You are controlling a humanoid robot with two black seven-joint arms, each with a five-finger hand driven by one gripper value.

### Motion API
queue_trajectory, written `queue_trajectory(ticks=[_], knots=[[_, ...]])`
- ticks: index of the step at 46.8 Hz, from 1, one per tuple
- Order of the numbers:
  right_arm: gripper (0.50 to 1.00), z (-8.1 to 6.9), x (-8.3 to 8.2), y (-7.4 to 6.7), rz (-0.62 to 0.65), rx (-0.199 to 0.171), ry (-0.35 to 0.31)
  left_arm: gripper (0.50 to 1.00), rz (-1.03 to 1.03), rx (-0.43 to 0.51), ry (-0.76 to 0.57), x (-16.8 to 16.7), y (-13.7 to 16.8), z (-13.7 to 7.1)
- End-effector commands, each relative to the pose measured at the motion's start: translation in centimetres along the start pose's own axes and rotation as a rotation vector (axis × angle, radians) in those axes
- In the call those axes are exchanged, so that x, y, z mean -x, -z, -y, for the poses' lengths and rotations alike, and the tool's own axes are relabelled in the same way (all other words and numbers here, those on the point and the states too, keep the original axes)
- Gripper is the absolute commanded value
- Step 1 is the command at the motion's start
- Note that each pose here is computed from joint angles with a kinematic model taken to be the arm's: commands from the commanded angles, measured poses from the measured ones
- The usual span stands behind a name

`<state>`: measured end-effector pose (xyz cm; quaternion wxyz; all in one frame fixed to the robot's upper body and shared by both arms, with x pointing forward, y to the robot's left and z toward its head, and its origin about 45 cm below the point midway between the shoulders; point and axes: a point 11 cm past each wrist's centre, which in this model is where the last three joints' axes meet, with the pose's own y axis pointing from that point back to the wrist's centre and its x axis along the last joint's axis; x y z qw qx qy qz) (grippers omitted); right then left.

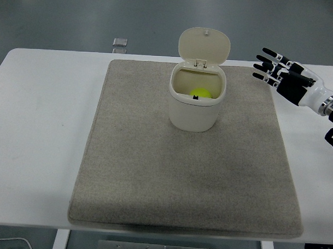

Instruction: Pick up the tennis ball and place it in the box.

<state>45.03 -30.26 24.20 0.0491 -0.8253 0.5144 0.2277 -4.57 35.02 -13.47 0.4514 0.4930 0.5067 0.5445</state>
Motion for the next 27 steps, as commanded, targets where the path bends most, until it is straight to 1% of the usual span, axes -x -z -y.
queue_trajectory(ticks=[1,14,24,27], knots=[[0.895,-0.12,-0.16,0.12,0.015,-0.016,-0.004,0.992,-0.001,0.001,-0.001,-0.03,-0.02,0.00],[0.897,-0.16,-0.18,-0.03,0.021,-0.016,-0.004,0.992,0.001,0.001,0.002,0.04,-0.02,0.00],[0.895,-0.18,-0.22,-0.48,0.031,-0.015,-0.006,0.992,0.001,0.001,-0.001,-0.03,-0.01,0.00],[0.897,-0.25,-0.30,-0.42,0.036,-0.020,-0.008,0.992,0.001,0.001,0.000,-0.01,-0.01,0.00]])
